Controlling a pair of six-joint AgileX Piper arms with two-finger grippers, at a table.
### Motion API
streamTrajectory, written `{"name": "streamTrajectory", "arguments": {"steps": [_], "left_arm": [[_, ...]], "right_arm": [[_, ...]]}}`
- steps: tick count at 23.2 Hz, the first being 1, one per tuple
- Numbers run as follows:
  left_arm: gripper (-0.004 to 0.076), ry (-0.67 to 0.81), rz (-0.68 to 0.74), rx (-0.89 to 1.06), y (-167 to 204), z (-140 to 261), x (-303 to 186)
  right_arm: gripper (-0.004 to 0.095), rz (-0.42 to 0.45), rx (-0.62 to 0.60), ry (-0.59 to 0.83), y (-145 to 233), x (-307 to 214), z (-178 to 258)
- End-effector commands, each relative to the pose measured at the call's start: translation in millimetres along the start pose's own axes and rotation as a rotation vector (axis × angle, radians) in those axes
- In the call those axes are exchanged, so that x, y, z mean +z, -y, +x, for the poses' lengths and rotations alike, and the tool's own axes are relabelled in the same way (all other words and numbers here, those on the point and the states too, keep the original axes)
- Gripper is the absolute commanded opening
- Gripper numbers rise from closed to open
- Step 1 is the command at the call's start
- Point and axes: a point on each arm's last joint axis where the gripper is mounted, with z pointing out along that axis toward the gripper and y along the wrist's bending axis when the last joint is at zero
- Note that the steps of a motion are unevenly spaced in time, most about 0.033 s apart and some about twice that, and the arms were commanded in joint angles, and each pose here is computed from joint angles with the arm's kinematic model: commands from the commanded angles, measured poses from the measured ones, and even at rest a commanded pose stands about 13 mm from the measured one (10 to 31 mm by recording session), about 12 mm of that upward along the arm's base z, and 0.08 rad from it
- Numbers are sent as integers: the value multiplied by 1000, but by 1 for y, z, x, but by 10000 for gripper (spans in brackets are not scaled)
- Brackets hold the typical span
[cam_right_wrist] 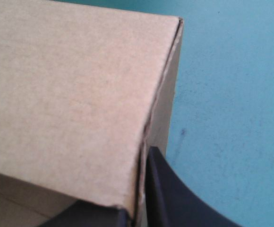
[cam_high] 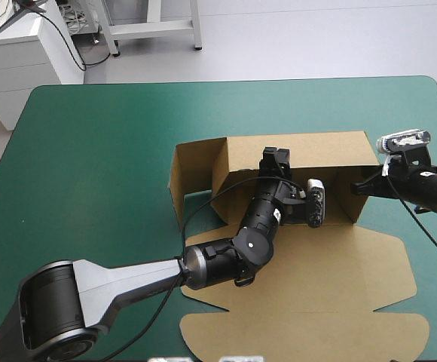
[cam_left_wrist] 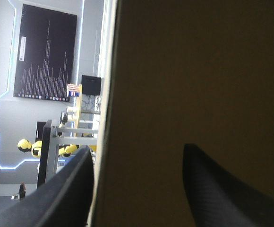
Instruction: Fold the box
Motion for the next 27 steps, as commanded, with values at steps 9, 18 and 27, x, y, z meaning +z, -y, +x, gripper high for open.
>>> {"name": "streamTrajectory", "arguments": {"steps": [9, 18, 27], "left_arm": [[326, 134, -244, -184, -94, -27, -97], [-8, -84, -468, -408, -182, 69, -118], [-8, -287, -471, -769, -214, 167, -122]], "right_arm": [[3, 15, -4, 1, 0, 2, -57], [3, -109, 143, -49, -15, -25, -84], [3, -116, 188, -120, -16, -31, -87]]}}
